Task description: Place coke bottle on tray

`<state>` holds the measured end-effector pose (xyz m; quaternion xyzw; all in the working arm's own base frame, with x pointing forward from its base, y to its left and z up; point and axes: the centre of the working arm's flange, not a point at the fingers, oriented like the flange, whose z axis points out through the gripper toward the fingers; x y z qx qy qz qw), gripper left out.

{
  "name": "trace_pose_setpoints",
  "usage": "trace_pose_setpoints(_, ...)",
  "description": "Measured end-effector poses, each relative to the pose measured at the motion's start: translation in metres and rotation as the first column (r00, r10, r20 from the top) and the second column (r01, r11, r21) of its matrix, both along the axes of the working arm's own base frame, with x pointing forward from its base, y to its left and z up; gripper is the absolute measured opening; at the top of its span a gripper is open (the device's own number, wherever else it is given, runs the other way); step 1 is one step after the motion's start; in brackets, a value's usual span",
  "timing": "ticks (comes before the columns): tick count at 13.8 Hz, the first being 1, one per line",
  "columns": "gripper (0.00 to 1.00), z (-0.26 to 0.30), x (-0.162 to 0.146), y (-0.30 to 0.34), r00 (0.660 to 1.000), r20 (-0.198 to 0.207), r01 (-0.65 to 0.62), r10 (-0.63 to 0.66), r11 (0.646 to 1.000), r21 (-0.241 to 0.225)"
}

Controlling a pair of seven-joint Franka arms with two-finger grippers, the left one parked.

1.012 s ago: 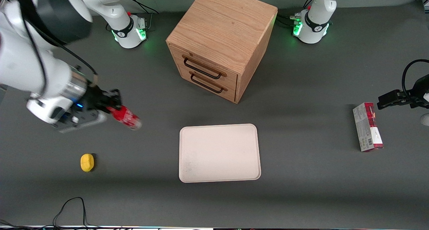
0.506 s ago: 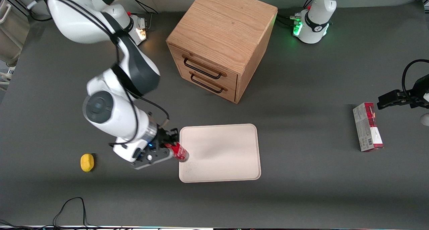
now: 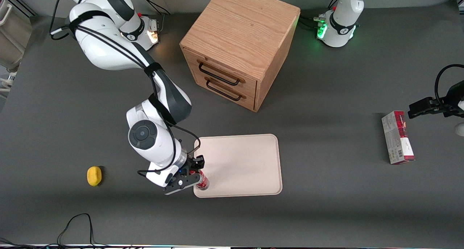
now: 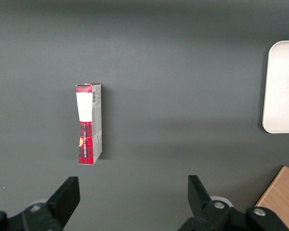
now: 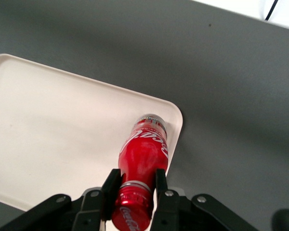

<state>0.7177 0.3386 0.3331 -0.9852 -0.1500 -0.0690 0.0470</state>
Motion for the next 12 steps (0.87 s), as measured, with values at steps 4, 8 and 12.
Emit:
trace_pose_setpoints(4, 0.4, -0.013, 0.001, 0.001, 1.0, 0.012, 0.02, -0.021, 1.0, 0.012)
trace_pose_setpoints(8, 0.74, 0.018, 0.009, -0.015, 0.998, 0.046, 0.046, -0.047, 0.999, 0.022)
trace_pose_setpoints(12, 1.0, 0.098, -0.016, -0.055, 0.993, -0.019, 0.116, -0.115, 0.992, 0.046)
